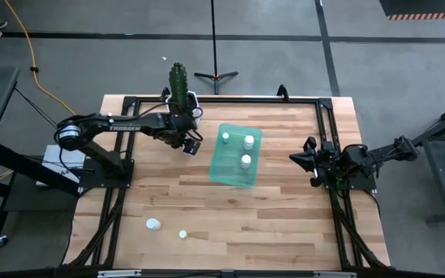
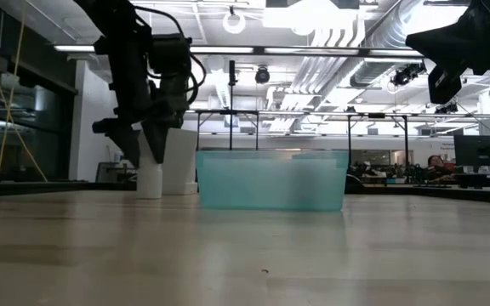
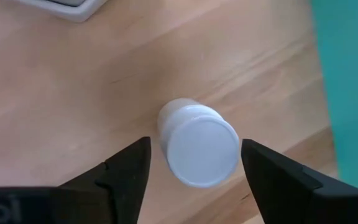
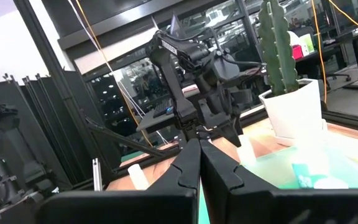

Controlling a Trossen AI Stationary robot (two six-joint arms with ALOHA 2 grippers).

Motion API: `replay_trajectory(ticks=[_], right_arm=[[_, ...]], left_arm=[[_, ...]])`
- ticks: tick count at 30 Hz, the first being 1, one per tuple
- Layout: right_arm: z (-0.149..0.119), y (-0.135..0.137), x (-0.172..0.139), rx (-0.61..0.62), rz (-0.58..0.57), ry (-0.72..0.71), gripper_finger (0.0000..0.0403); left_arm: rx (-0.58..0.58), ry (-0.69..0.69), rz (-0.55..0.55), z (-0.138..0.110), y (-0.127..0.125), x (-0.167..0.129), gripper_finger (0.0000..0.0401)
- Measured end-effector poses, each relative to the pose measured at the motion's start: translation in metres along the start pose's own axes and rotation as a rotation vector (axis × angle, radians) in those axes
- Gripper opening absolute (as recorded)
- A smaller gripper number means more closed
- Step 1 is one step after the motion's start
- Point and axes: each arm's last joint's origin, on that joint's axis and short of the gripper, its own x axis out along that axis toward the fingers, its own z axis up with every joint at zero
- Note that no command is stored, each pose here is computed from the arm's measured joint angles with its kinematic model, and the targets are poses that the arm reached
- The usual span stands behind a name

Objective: Pick and place pill bottles into a basket
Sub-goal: Put the top white pill bottle into the blue bin

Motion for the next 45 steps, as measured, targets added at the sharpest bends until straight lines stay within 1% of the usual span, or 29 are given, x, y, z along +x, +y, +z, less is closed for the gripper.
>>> replay_trajectory(ticks=[9, 15, 21, 27, 33, 35, 38, 45], right_arm=[[-0.001, 0.0, 0.0, -0.006, -0.004, 0.013, 0.0], [-0.002, -0.001, 0.0, -0.007, -0.006, 0.016, 0.0], [-0.002, -0.001, 0.0, -0.002, -0.006, 0.018, 0.0], [-0.002, -0.001, 0.0, -0.001, -0.006, 0.018, 0.0], [-0.002, -0.001, 0.0, -0.001, -0.006, 0.018, 0.0], [-0.002, -0.001, 0.0, -0.001, -0.006, 0.018, 0.0], [-0.002, -0.001, 0.0, -0.001, -0.005, 0.018, 0.0], [-0.002, -0.001, 0.0, -0.002, -0.007, 0.022, 0.0]], left_arm=[[0.009, 0.023, 0.036, 0.001, -0.002, 0.016, 0.0268], [0.008, -0.012, 0.004, 0.005, -0.006, 0.018, 0.0249], [0.034, 0.002, 0.001, 0.004, -0.005, 0.018, 0.023], [0.033, 0.01, -0.007, 0.004, -0.005, 0.018, 0.0229], [0.03, 0.048, -0.058, 0.004, -0.007, 0.017, 0.0224], [0.03, 0.051, -0.081, 0.007, -0.011, 0.012, 0.0223], [0.048, 0.019, -0.111, 0.015, -0.021, 0.001, 0.0224], [0.169, -0.123, -0.198, 0.032, -0.056, -0.039, 0.0224]])
